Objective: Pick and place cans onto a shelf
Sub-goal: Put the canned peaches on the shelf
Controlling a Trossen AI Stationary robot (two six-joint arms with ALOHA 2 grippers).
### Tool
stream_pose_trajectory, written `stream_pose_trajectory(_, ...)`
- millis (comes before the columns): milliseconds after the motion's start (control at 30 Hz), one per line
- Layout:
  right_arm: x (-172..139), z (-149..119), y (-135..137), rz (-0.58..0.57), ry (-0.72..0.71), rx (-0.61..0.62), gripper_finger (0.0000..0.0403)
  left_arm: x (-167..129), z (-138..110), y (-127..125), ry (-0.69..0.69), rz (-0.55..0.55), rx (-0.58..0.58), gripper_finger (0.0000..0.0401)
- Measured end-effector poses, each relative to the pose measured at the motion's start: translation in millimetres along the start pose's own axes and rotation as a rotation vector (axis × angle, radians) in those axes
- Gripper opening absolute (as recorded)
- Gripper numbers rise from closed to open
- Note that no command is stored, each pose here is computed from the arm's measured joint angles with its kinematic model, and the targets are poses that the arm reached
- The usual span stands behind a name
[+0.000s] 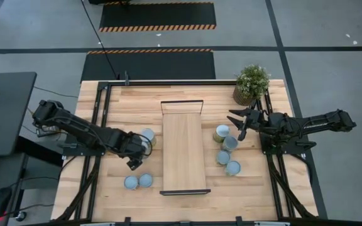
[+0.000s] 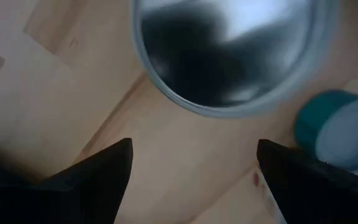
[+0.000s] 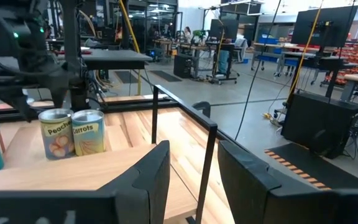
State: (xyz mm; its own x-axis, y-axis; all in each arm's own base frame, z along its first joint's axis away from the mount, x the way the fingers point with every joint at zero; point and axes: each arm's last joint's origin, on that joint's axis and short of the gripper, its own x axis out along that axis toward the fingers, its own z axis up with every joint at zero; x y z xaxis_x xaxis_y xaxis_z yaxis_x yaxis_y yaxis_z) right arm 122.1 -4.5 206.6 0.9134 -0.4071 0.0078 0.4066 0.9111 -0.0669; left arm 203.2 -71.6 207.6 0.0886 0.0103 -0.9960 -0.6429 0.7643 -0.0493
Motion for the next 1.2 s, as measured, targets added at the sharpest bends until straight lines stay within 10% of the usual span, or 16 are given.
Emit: stream_pose_trajectory(1200,4.4,-2.2,2.5,0.001,0.017,0.006,0.0143,28.4,25.0,-32.4,-0.331,0.003,0.092,0.0348)
